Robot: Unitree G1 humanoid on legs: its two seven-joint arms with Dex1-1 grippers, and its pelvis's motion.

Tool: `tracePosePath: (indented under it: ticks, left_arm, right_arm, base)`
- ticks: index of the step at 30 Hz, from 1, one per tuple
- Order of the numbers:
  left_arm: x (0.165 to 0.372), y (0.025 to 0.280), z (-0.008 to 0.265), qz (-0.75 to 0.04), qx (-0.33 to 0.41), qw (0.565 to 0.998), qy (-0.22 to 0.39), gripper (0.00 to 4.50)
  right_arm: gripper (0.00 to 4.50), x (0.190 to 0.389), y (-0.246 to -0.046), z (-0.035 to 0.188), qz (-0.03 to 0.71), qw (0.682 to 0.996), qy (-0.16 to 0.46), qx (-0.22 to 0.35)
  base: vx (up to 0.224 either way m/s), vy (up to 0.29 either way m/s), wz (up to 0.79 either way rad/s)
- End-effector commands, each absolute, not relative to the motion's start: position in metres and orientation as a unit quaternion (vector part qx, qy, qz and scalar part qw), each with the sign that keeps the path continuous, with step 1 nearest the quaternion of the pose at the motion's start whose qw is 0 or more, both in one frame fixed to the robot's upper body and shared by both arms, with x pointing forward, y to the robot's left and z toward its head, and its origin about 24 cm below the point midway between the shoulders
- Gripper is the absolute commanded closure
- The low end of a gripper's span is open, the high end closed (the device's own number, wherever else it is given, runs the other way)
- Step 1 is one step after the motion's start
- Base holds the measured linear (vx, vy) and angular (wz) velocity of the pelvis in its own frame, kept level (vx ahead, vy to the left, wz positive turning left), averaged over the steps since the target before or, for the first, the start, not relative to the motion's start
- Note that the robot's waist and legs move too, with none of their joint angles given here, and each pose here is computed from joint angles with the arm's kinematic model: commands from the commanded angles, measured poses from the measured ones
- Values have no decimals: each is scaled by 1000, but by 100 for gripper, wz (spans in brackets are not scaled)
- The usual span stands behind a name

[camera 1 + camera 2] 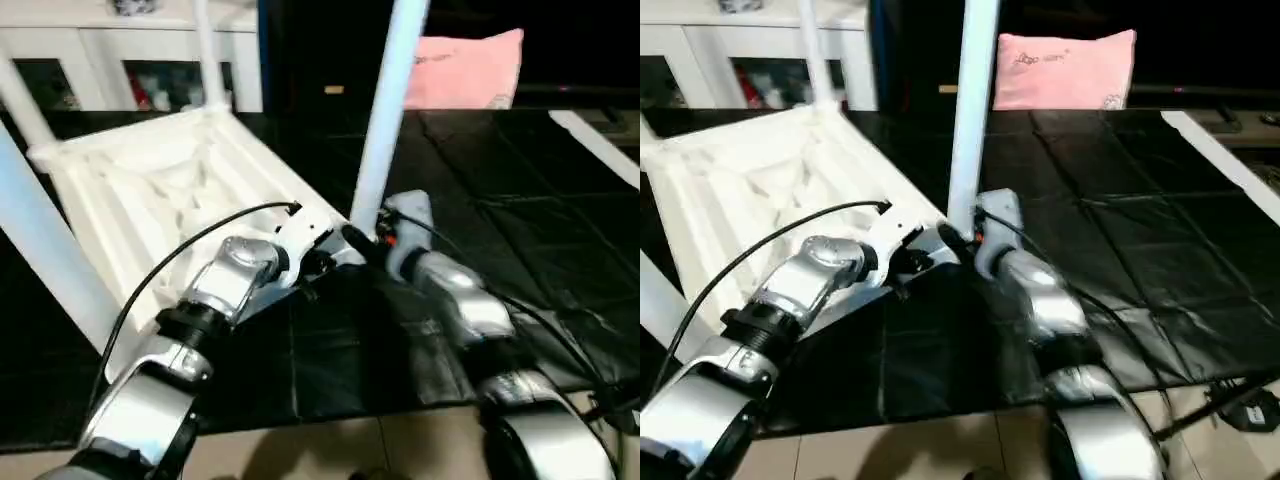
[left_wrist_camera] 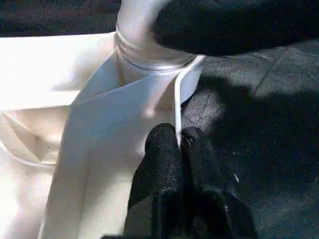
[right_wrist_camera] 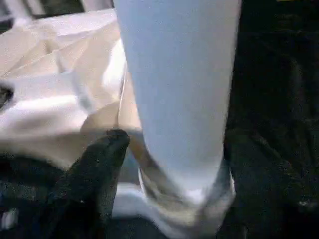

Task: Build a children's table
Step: Rotate leg to tighten

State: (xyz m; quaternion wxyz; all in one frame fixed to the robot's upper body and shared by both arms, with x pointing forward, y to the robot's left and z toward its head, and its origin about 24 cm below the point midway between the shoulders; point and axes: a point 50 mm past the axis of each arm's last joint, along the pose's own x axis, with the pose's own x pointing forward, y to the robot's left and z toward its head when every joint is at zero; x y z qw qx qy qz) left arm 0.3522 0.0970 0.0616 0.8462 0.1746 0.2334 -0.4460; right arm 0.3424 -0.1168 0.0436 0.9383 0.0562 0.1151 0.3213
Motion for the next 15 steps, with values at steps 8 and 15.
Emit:
tracePosePath:
  ticks: [8, 15]
  left_arm:
    - [337, 118, 64, -565, 200, 774, 202, 450]
    - [328, 128, 69, -638, 202, 714, 207, 450]
  right_arm:
    - [41, 324, -151, 64, 472, 878, 78, -27]
    - [41, 314, -160, 75, 566, 818, 62, -74]
  base:
    - [0, 0, 0]
    - [0, 0, 0]
